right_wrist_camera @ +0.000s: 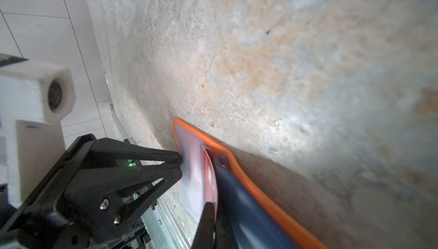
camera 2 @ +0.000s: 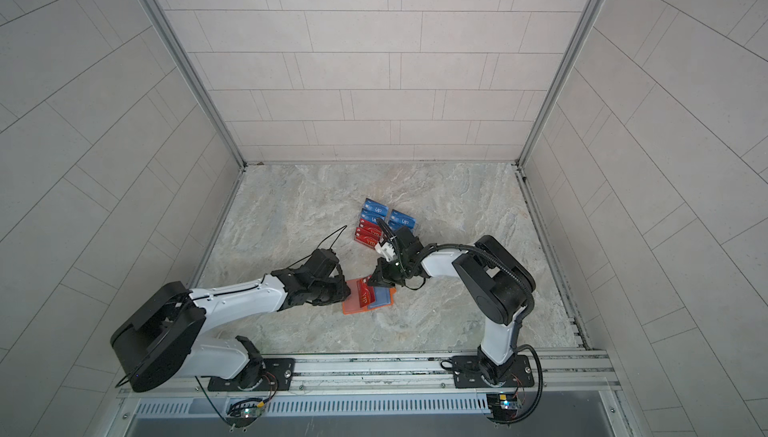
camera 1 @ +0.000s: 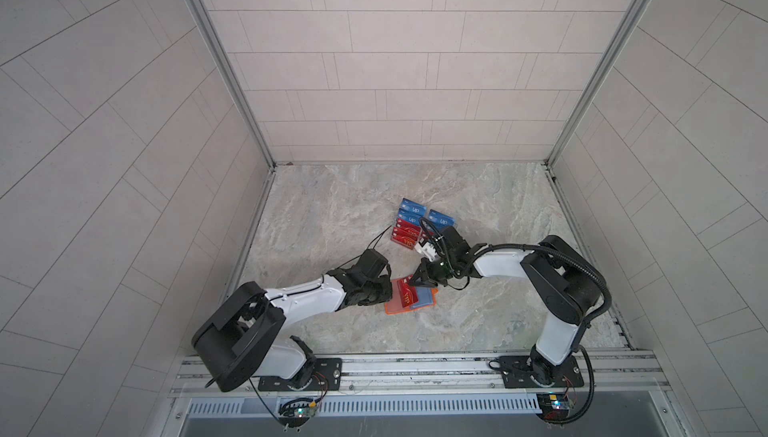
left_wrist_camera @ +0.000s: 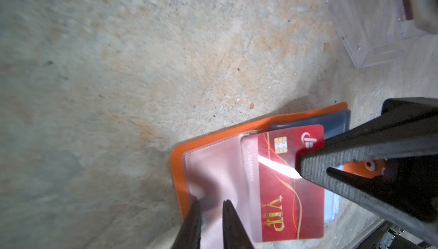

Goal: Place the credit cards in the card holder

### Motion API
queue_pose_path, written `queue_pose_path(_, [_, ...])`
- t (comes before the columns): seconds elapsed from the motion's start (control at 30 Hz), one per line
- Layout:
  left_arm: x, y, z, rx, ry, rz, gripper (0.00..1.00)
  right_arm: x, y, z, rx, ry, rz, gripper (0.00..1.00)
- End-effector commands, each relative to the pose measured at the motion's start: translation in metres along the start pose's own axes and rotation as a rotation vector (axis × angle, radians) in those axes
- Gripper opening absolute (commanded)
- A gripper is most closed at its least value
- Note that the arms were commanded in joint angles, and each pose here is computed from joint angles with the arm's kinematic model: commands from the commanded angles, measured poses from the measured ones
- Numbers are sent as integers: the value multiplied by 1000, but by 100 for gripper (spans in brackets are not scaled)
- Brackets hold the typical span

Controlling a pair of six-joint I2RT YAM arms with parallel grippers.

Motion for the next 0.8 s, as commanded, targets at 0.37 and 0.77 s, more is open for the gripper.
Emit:
queue_pose_path(0.37, [-15,6,16,20,-35,75,22,-18,7,-16,-161,-1,-24,0])
queue_pose_path(0.77, [3,-25,-1,-66,-49,34,35,-29,-8,-11,-252,-71,-13,22])
Point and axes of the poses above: each gripper's point midway between its finger pads, its own y axis out along the fingers, its own z axis along the line the jaws close on, x = y × z, the point moved 3 cm from there along -y, back along the fingers, and after that the axes turned 3 degrees about -y, right-handed, at the moved point
